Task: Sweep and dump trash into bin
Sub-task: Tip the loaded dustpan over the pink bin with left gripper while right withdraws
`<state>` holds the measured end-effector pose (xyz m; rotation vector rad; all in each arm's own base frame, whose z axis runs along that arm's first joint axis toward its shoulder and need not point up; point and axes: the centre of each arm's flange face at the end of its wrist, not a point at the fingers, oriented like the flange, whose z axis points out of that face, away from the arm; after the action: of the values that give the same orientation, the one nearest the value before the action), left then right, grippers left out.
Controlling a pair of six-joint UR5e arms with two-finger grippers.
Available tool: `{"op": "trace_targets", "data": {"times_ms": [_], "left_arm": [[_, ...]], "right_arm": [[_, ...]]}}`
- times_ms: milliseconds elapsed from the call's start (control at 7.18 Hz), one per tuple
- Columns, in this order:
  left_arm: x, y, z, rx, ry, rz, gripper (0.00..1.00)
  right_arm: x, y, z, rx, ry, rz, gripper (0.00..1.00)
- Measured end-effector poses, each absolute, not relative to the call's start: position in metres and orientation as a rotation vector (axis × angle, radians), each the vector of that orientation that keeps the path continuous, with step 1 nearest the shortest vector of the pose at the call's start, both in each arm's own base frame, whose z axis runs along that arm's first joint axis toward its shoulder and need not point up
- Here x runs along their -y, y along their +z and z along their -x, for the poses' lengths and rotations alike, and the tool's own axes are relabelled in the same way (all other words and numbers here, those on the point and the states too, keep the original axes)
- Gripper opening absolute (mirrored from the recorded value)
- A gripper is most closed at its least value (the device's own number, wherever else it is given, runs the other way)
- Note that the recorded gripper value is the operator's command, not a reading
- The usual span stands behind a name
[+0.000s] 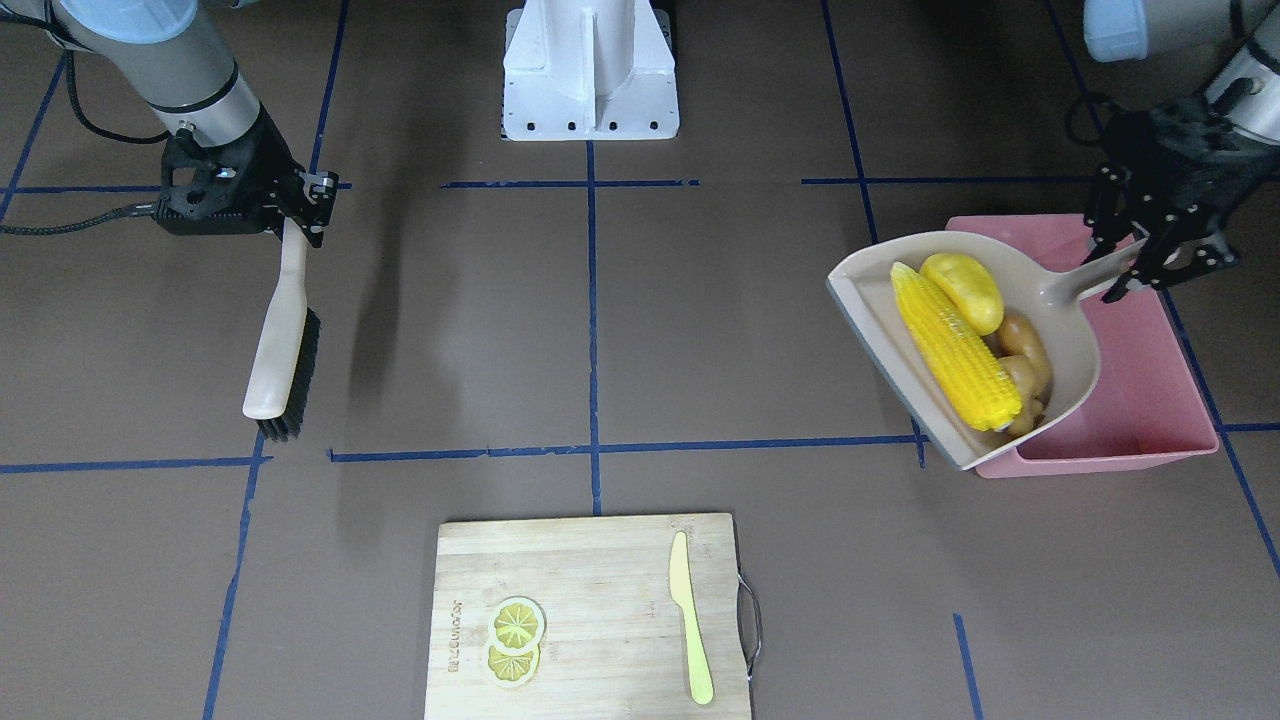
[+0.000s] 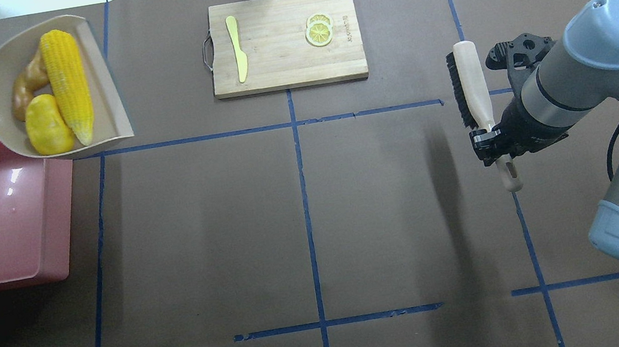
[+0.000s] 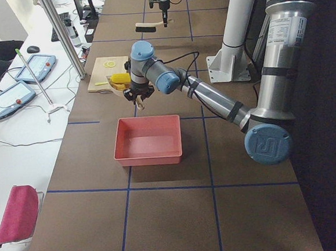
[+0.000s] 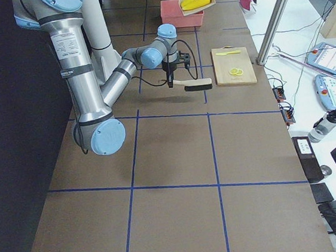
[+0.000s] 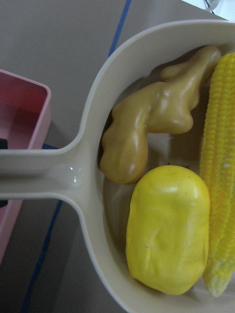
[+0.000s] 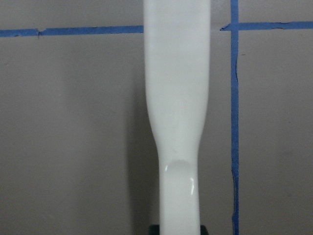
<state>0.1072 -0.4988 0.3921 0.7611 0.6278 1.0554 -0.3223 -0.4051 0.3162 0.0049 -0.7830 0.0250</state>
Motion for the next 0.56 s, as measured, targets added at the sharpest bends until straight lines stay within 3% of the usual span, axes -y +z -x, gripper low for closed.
{"op": "trace_targets", "data": {"times_ms": [557], "left_arm": [[0.469, 0.491, -0.003, -0.411, 1.209, -0.72, 0.0]], "right_arm": [[0.408, 0.323, 0.325, 0.771, 0.03, 0.002, 0.0]]}}
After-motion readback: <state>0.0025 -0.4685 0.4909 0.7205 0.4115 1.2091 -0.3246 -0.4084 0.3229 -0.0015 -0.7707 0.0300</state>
